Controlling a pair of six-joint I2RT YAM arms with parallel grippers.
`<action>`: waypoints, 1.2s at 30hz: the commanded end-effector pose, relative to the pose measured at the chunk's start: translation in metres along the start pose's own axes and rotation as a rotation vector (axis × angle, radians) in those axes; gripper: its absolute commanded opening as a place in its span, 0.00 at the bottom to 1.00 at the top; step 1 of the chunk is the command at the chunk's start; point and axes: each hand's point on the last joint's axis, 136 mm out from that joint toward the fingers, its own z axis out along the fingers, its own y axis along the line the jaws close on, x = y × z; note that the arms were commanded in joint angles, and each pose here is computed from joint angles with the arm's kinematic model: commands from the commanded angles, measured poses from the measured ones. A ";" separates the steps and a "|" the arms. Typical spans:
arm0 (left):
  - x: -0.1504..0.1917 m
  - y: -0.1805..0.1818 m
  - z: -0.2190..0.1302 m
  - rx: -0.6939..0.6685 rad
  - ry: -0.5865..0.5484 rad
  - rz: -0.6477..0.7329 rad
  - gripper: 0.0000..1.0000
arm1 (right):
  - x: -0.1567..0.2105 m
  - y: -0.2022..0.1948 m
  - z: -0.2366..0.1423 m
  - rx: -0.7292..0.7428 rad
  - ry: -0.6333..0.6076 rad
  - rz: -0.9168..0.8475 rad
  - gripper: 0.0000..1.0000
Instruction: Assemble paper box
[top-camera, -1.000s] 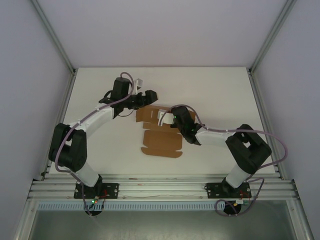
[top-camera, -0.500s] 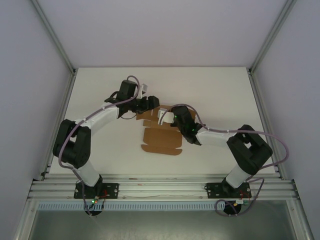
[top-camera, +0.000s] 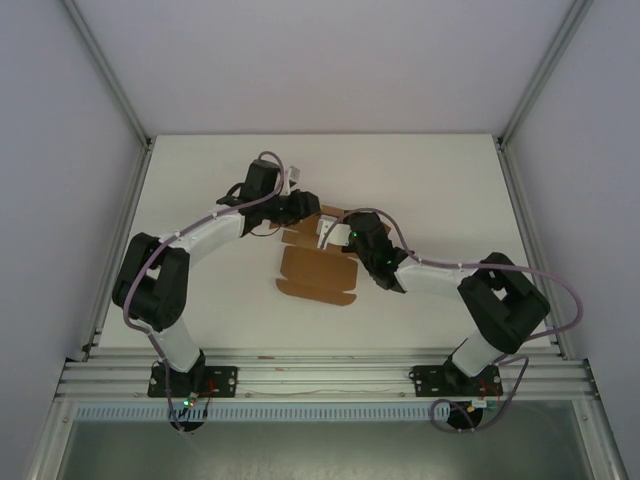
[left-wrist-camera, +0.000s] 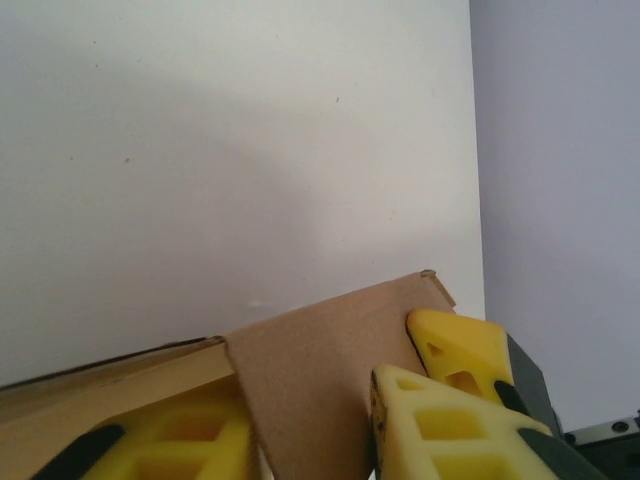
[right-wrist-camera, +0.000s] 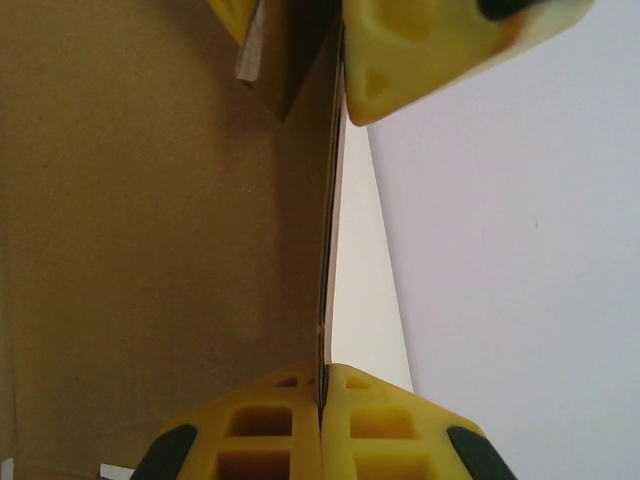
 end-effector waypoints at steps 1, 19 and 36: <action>-0.013 -0.016 0.000 0.020 -0.074 0.026 0.25 | -0.012 -0.005 -0.009 0.017 -0.061 0.022 0.00; 0.000 0.028 -0.084 -0.336 -0.276 0.239 1.00 | -0.001 -0.029 -0.019 0.070 0.022 0.073 0.00; 0.010 0.126 -0.097 -0.418 -0.430 0.267 1.00 | -0.007 -0.041 -0.048 -0.096 -0.102 0.312 0.00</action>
